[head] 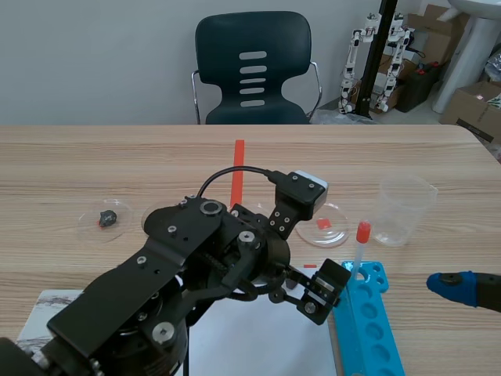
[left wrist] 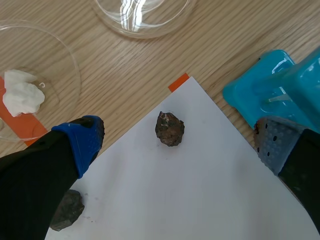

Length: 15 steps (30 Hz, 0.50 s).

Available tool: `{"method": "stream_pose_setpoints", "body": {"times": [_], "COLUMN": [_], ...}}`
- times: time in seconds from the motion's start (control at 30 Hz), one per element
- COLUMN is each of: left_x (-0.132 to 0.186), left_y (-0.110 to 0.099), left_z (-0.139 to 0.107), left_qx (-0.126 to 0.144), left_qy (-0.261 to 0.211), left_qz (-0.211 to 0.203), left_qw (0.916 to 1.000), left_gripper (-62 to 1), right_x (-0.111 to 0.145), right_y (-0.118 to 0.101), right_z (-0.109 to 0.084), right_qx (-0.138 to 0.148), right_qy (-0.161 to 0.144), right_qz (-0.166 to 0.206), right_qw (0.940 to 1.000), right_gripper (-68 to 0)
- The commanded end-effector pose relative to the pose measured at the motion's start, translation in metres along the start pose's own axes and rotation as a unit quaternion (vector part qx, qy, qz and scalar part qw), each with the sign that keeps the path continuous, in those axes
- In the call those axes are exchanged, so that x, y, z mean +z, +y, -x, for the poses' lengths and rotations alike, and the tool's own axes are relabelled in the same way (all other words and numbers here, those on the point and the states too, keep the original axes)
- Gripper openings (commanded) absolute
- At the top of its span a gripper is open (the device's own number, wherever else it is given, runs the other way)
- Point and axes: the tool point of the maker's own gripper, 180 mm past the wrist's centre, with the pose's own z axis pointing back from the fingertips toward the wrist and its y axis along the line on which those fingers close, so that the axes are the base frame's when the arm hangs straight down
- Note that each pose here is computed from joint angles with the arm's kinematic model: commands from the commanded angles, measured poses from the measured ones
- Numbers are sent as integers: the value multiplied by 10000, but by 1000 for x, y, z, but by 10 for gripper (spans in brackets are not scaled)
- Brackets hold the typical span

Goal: Pick up the right mineral with the left hand

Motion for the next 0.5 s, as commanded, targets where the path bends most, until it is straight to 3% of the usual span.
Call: {"method": "stream_pose_setpoints", "body": {"times": [0.0, 0.23, 0.47], "left_x": [-1, -15, -16], "left_y": [-1, 13, 13], "left_z": [-9, 5, 8], "left_qx": [-30, 56, 27], "left_qy": [-74, 167, 197], "left_qz": [5, -203, -219], "left_qw": [10000, 9996, 9996], "left_gripper": [14, 14, 14], "right_x": [0, 0, 0], "right_y": [-3, -3, -3], "right_z": [-6, -6, -6], "right_qx": [-3, -3, -3], "right_qy": [-118, -118, -118], "right_qz": [47, 47, 47], "right_qw": [9999, 9999, 9999], "right_gripper": [-84, -84, -84]}}
